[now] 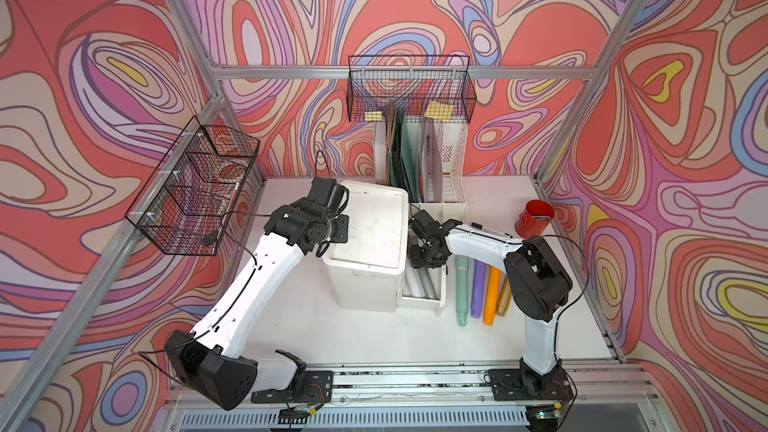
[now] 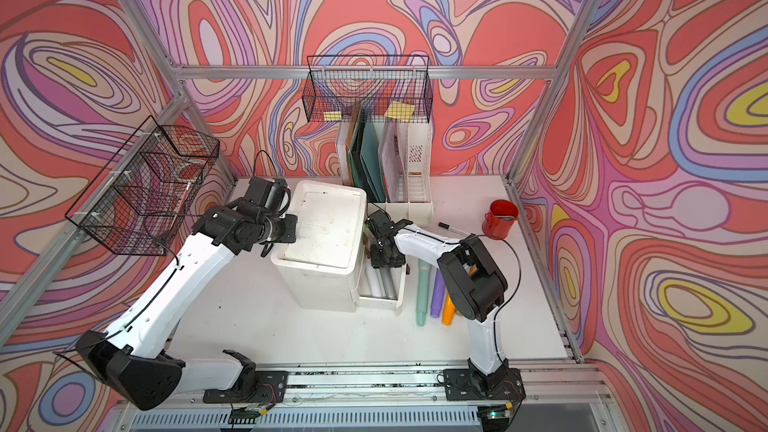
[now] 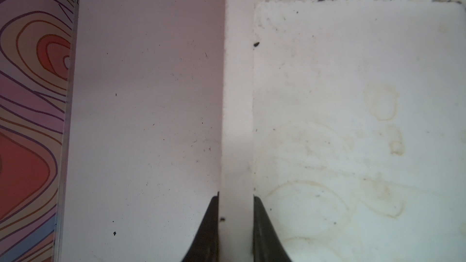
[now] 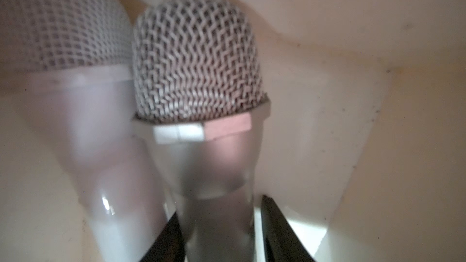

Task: Take the microphone out of the drawer
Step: Pick up the microphone from the drawer.

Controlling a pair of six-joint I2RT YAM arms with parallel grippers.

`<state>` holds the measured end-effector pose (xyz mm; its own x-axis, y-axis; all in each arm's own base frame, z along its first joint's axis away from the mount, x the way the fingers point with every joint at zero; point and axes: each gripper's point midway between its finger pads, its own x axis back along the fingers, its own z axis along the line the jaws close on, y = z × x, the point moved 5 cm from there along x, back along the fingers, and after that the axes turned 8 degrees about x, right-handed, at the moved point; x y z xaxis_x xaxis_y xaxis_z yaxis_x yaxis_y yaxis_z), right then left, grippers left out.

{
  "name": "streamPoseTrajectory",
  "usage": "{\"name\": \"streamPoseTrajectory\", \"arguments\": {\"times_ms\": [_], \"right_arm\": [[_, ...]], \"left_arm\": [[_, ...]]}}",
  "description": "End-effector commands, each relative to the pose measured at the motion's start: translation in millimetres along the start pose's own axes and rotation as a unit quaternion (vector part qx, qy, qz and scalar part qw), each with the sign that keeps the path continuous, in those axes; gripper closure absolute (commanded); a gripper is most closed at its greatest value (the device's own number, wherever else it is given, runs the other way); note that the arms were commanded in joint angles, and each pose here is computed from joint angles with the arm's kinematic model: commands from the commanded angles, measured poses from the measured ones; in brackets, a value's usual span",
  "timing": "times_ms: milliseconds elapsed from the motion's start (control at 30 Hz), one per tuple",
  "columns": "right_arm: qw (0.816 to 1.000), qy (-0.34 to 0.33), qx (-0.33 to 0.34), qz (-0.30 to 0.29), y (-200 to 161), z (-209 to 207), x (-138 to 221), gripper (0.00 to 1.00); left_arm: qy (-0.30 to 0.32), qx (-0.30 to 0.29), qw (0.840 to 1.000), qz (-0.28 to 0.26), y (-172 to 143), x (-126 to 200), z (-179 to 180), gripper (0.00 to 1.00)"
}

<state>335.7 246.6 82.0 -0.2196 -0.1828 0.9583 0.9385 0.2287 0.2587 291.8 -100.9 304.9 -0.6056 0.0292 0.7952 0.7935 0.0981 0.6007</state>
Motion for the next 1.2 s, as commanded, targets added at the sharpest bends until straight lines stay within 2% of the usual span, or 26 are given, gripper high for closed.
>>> {"name": "streamPoseTrajectory", "arguments": {"times_ms": [0,200,300,567,633,967,1167], "right_arm": [[1.000,-0.020,-0.003,0.009,-2,-1,-7,0.54],[0.999,-0.026,-0.005,0.017,-3,-2,-11,0.54],[0.999,-0.027,-0.007,0.017,-3,-2,-11,0.58],[1.000,-0.024,-0.010,-0.003,-2,-3,-1,0.87],[1.000,-0.017,-0.010,-0.011,-1,-1,3,0.91],[0.998,0.012,-0.015,-0.052,11,7,25,0.98],[0.997,0.012,-0.019,-0.078,17,7,43,0.99]], "left_arm": [[0.014,-0.005,1.000,0.005,-2,-2,2,1.00],[0.017,-0.005,1.000,0.005,-3,-4,3,1.00],[0.015,-0.005,1.000,0.007,-4,-5,2,1.00],[0.018,-0.009,1.000,0.006,-3,-6,3,1.00],[0.016,-0.008,1.000,0.006,-4,-6,3,1.00],[0.015,-0.005,1.000,0.005,-3,-5,3,1.00],[0.016,-0.007,1.000,0.004,-3,-5,3,1.00]]}}
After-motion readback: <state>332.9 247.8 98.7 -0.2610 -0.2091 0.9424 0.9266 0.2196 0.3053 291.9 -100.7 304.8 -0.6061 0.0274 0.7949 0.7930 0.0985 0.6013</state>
